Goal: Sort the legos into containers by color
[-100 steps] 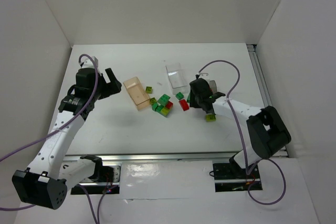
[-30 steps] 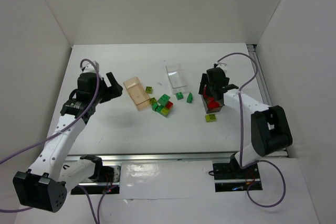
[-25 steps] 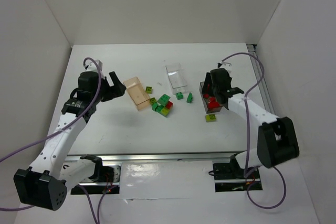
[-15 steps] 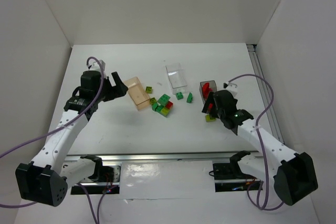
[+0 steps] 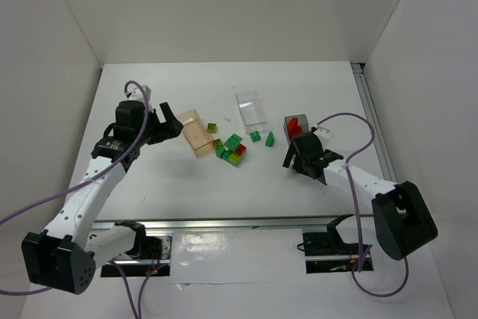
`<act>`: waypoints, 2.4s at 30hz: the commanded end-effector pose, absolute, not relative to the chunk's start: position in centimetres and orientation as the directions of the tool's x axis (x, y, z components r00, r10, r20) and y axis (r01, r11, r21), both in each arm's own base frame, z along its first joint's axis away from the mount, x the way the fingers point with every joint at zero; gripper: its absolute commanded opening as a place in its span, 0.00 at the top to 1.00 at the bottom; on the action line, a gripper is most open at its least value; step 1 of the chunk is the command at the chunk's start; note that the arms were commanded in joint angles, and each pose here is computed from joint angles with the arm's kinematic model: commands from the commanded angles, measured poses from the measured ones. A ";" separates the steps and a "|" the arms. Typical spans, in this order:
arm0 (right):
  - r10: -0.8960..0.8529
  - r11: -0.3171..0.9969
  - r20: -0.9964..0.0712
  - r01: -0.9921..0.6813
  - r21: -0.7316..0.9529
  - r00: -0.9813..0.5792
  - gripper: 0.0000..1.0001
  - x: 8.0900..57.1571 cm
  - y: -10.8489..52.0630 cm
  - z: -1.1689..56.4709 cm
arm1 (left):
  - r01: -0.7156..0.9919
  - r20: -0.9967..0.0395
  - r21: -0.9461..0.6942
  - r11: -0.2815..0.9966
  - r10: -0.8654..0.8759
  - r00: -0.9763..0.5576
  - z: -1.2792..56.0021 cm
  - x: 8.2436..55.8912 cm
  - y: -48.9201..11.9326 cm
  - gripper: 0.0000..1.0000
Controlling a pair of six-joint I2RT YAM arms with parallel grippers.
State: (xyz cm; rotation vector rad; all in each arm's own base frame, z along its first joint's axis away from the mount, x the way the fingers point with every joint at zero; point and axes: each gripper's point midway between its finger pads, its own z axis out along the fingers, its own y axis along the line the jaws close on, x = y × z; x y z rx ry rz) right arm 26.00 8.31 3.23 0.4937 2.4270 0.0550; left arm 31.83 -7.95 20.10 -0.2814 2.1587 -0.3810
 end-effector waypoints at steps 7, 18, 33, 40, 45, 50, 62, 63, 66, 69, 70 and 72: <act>0.204 0.979 -0.615 0.162 0.125 -0.762 0.09 28.9 11.0 1.0 | -0.007 -0.789 -0.385 0.923 -0.333 -0.516 22.9 33.0 -8.5 0.01; 0.121 0.993 -0.593 0.097 0.072 -0.796 0.28 26.4 13.1 0.8 | -0.006 -0.790 -0.385 0.923 -0.333 -0.514 23.2 33.3 -8.6 0.01; 0.099 0.992 -0.654 0.023 0.125 -0.750 0.61 28.4 16.9 5.6 | 0.003 -0.781 -0.401 0.916 -0.340 -0.524 23.3 33.1 -8.9 0.01; 0.107 0.989 -0.775 -0.016 0.149 -0.623 0.61 34.8 19.7 12.4 | -0.027 -0.800 -0.384 0.923 -0.347 -0.489 25.6 33.0 -8.0 0.01; 0.111 0.989 -0.820 -0.020 0.148 -0.562 0.61 41.3 21.9 14.6 | -0.058 -0.779 -0.376 0.925 -0.349 -0.521 25.2 33.1 -7.9 0.01; 0.110 0.990 -0.826 -0.011 0.139 -0.553 0.60 46.3 23.3 13.8 | -0.060 -0.766 -0.375 0.925 -0.345 -0.542 24.9 32.9 -8.0 0.01; 0.158 0.986 -0.823 0.037 0.164 -0.545 0.24 43.8 19.8 14.1 | -0.075 -0.759 -0.353 0.933 -0.332 -0.559 24.2 32.5 -7.6 0.00; 0.169 0.983 -0.820 0.035 0.180 -0.547 0.26 43.1 19.7 14.0 | -0.083 -0.748 -0.347 0.934 -0.329 -0.576 23.3 32.5 -7.6 0.00; 0.188 0.978 -0.777 0.041 0.205 -0.601 0.31 39.8 18.8 11.7 | -0.095 -0.747 -0.349 0.932 -0.338 -0.572 23.3 32.6 -7.5 0.00; 0.183 0.980 -0.738 0.061 0.190 -0.649 0.31 37.9 17.9 8.8 | -0.087 -0.744 -0.355 0.931 -0.338 -0.576 23.1 32.6 -7.7 0.00; 0.189 0.979 -0.732 0.069 0.191 -0.655 0.31 37.6 17.8 8.5 | -0.079 -0.742 -0.360 0.929 -0.337 -0.580 23.1 32.5 -7.9 0.00; 0.183 0.981 -0.710 0.082 0.174 -0.681 0.31 37.4 17.7 7.0 | -0.059 -0.740 -0.362 0.930 -0.325 -0.589 22.8 32.5 -8.2 0.00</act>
